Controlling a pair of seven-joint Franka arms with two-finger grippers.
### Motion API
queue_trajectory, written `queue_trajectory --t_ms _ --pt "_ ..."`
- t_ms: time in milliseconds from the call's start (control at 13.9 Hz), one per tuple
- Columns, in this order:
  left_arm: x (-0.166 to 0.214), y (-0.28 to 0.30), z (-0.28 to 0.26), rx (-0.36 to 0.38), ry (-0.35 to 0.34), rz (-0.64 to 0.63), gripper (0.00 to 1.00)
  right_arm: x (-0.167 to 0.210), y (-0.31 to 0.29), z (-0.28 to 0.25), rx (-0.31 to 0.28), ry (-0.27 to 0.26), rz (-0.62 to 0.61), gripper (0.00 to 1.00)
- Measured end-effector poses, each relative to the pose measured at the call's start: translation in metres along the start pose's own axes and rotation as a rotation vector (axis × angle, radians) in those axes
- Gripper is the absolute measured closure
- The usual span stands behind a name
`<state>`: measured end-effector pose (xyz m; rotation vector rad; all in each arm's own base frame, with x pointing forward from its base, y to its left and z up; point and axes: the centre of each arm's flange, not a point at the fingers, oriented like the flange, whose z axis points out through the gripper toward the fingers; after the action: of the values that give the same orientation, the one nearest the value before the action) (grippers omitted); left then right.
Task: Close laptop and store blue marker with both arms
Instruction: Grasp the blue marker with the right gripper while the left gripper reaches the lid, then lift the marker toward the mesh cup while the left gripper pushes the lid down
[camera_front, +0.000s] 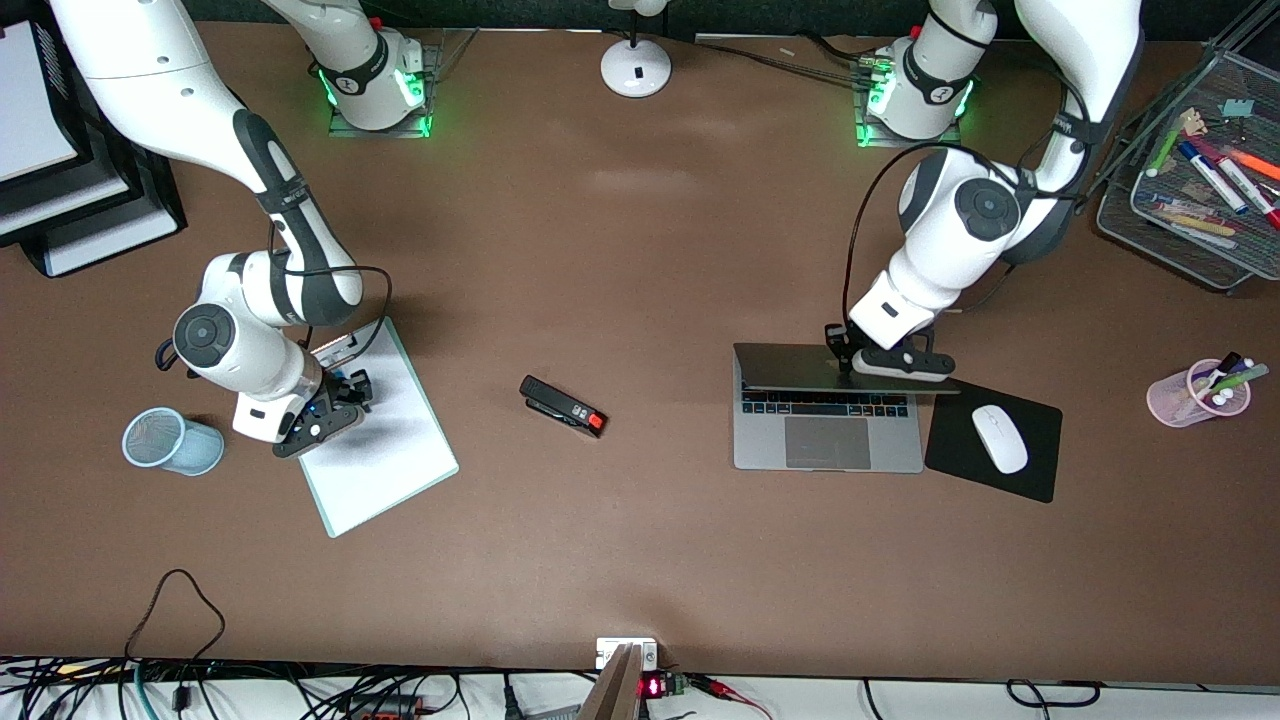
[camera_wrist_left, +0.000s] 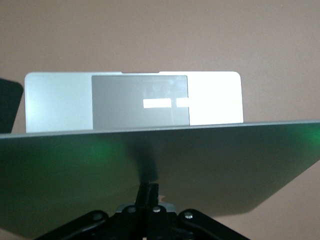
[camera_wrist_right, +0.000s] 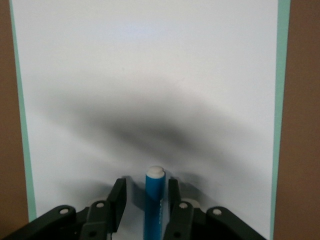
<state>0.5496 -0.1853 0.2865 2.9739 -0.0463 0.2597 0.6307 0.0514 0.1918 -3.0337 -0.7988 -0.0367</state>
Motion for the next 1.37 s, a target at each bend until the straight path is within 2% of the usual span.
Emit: queue_trajectory --t_ms 216,432,721,1009,1081,1153,1369 --pt "0.007 -0.009 0.023 -0.013 0.02 -0.014 0.99 -0.001 0.002 0.001 -0.001 -0.001 0.003 0.6" --pt "0.014 -0.013 0.043 -0.028 0.031 -0.026 0.99 -0.001 0.002 0.002 -0.002 0.002 0.003 0.67" --pt "0.034 -0.019 0.055 -0.029 0.058 -0.018 0.99 -0.001 0.002 0.007 -0.003 0.005 0.003 0.68" --pt "0.037 -0.024 0.078 -0.044 0.077 -0.028 0.99 -0.001 0.003 0.009 -0.005 0.009 0.003 0.73" --pt "0.038 -0.027 0.082 -0.045 0.082 -0.03 0.99 -0.001 0.003 0.008 -0.006 0.01 0.003 0.8" --pt "0.041 -0.03 0.086 -0.042 0.088 -0.027 0.99 0.0 0.003 0.008 -0.006 0.01 0.003 0.82" --pt "0.053 -0.039 0.093 -0.027 0.106 -0.01 0.99 0.003 0.005 0.005 -0.012 0.024 0.005 0.82"
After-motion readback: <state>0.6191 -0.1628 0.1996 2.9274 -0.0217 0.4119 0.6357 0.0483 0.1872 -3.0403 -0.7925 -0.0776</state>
